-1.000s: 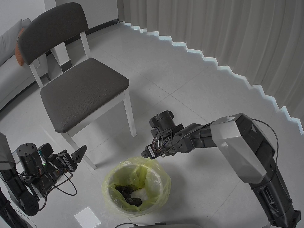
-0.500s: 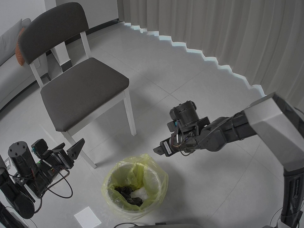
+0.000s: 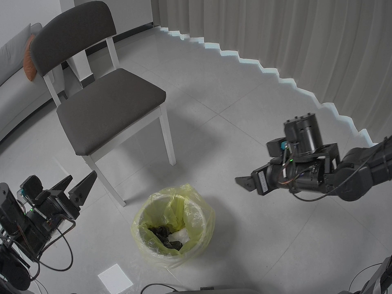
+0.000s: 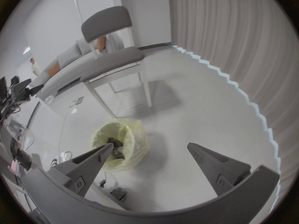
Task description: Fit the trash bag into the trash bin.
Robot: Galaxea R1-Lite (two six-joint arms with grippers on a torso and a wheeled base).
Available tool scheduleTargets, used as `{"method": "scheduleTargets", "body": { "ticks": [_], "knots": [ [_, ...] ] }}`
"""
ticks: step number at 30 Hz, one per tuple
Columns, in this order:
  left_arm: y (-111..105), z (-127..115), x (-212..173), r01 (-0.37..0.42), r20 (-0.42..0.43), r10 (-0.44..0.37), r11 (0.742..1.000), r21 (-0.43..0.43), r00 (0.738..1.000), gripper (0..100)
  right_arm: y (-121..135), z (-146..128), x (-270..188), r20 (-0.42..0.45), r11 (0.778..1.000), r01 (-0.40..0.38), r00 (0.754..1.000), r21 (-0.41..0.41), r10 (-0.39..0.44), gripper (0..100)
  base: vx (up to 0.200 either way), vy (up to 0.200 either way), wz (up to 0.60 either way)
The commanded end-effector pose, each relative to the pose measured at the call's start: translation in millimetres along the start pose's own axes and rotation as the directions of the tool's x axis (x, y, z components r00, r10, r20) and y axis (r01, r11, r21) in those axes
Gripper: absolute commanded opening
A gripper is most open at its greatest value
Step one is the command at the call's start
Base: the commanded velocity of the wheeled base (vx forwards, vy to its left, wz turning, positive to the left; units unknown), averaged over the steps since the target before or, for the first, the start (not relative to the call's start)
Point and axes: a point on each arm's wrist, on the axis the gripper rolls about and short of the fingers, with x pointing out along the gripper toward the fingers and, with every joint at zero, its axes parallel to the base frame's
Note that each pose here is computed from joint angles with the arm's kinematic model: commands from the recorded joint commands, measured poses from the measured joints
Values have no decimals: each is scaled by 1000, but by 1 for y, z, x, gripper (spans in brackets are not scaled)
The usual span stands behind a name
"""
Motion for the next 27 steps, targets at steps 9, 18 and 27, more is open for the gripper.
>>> {"method": "scheduleTargets", "body": {
  "ticks": [9,18,27],
  "knots": [
    [-19,28,-109,29,117,-60,969,246,991,100,-43,-27,-149,347,951,258,888,169,-303,100,0,0,0],
    [-24,18,-176,-84,237,20,961,263,971,100,-63,-101,-237,475,890,338,756,306,-450,100,0,0,0],
    [-16,-21,-198,-203,279,135,951,231,951,100,-54,-187,-266,570,855,356,638,377,-517,100,0,0,0]
  ]
}}
